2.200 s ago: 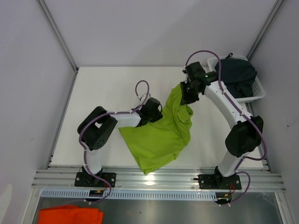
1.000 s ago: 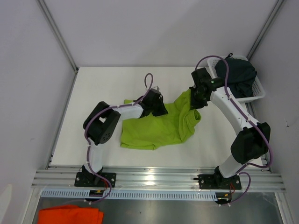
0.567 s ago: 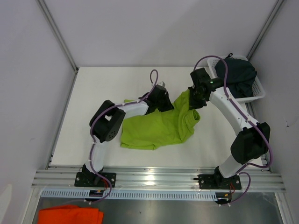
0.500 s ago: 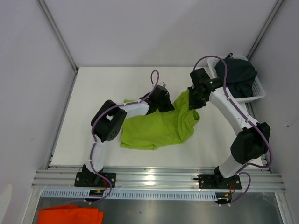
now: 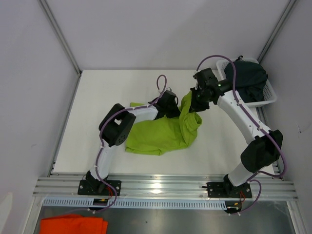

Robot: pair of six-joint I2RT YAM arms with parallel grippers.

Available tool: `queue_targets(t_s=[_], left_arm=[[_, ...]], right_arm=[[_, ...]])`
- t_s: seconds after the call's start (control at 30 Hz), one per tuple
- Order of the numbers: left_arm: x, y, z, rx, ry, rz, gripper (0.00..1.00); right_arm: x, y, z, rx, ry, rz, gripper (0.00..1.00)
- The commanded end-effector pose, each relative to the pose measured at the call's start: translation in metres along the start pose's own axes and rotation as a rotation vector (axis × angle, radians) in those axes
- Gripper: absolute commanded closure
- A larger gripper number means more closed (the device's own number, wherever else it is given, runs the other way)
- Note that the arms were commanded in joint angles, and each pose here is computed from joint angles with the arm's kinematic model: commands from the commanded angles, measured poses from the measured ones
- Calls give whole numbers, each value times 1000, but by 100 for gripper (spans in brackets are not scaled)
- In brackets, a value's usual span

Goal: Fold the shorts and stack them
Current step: Fold the shorts

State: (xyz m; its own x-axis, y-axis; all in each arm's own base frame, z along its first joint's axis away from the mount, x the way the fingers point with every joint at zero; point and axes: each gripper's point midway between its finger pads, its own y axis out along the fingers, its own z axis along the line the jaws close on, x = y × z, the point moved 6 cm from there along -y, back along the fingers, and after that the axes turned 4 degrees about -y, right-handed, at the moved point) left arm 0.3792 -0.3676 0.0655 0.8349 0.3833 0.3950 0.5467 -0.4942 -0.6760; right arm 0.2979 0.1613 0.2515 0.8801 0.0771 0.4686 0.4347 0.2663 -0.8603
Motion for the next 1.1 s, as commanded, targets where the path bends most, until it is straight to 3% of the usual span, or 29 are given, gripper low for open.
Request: queue_targets(t_s=[0.0,0.2,0.33,0.37,0.43,0.47,0.87,1.07], left_arm=[[15,-8,-9,19,-7,-40,80],[49,-56,-14,-22,3,-24,76],[82,-118,-7,-52,12,-54,70],[86,-124,16,-14,-9,-49,63],[95,-150,22,-39,-1,-56,50],[90,-153,51,13,-31,-37,43],[35,-211,185,203,-137,-62,35],[31,-223,204,222,-156,-130,33]], right_arm=[[12,-28,20,135,12,-97,100],[11,-11,8,71,1,-57,100],[11,-7,3,46,-15,-51,100],[11,-6,2,42,-20,-50,100],[11,-5,0,35,-27,-42,100],[12,-5,0,33,-29,-43,100],[11,5,-20,-60,-36,-14,100],[10,-3,-29,-137,-36,-28,100]])
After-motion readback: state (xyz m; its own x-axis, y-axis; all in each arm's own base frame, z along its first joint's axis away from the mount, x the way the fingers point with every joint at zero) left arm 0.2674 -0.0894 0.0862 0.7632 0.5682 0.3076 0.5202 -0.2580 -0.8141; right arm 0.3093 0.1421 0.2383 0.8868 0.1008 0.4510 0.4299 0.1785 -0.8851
